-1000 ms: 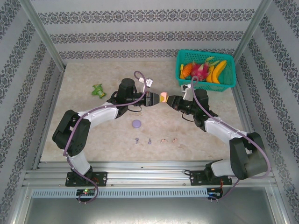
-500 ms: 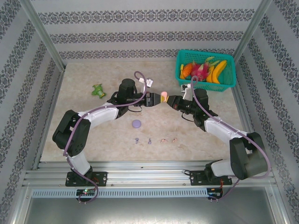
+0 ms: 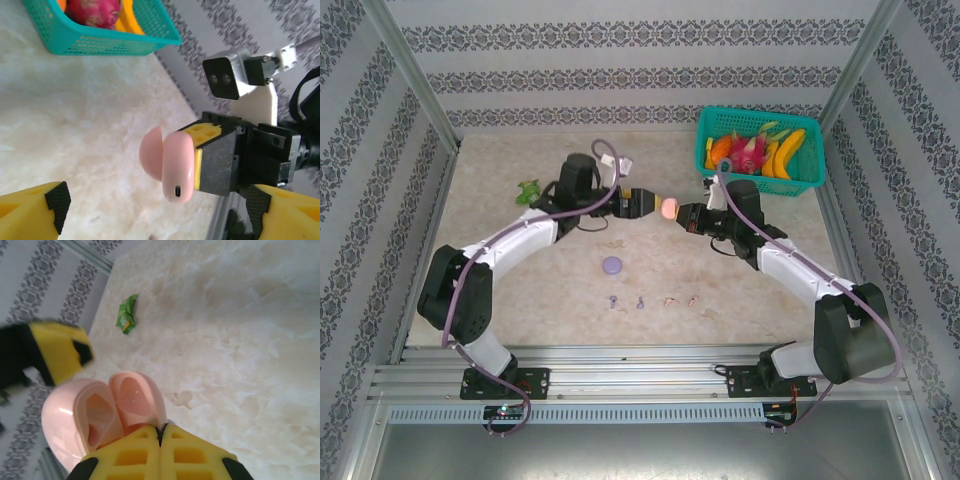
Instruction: Insert the wireless bluetooth earbuds into the charging case
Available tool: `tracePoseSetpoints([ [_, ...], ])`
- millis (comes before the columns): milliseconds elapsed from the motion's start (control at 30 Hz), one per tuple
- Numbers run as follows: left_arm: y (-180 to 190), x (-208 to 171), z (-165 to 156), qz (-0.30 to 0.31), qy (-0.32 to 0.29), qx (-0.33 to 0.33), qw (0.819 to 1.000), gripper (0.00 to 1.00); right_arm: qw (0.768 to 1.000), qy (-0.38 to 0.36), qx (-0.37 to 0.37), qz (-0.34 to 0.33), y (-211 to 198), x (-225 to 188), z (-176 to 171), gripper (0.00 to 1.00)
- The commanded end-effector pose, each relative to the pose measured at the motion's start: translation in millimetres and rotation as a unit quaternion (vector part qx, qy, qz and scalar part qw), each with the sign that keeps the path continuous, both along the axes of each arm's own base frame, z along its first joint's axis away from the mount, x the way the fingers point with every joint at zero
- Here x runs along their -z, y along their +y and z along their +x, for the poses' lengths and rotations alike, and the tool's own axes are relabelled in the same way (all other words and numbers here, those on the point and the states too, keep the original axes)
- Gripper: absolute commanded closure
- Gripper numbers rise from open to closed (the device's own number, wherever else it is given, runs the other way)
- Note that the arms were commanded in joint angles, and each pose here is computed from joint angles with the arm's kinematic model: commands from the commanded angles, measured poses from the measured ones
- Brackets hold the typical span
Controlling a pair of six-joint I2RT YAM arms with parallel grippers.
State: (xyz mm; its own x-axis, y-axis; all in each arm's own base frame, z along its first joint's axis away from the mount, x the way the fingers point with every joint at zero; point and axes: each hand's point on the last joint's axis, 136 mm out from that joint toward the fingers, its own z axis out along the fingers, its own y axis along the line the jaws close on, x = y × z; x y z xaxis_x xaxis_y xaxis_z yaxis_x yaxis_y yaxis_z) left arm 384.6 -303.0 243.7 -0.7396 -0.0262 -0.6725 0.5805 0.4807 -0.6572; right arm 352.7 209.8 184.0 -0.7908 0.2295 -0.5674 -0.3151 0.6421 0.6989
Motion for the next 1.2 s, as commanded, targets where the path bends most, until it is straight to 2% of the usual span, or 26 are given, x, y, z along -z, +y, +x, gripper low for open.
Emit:
tracePoseSetpoints([
  [0, 12, 8, -19, 0.085, 0.018, 0.076, 0.993, 0.07, 0.992, -0.034, -0.058, -0.111, 5, 14, -4, 1.00],
  [167, 20, 21, -22, 0.133, 0.048, 0.135, 0.981, 0.07, 0.980, -0.066, -0.118, -0.147, 17, 19, -3, 1.00],
  [333, 26, 36, -20, 0.149, 0.076, 0.164, 0.972, 0.12, 0.971, -0.081, -0.144, -0.171, 22, 23, 0, 1.00],
  [600, 18, 52, -19, 0.121, 0.116, 0.206, 0.964, 0.31, 0.966, -0.077, -0.172, -0.176, 39, 34, -1, 1.00],
  [767, 13, 58, -22, 0.098, 0.131, 0.222, 0.961, 0.38, 0.963, -0.072, -0.185, -0.182, 48, 41, -2, 1.00],
  [1167, 10, 78, -37, 0.083, 0.156, 0.239, 0.955, 0.43, 0.963, -0.071, -0.187, -0.182, 53, 41, 1, 1.00],
])
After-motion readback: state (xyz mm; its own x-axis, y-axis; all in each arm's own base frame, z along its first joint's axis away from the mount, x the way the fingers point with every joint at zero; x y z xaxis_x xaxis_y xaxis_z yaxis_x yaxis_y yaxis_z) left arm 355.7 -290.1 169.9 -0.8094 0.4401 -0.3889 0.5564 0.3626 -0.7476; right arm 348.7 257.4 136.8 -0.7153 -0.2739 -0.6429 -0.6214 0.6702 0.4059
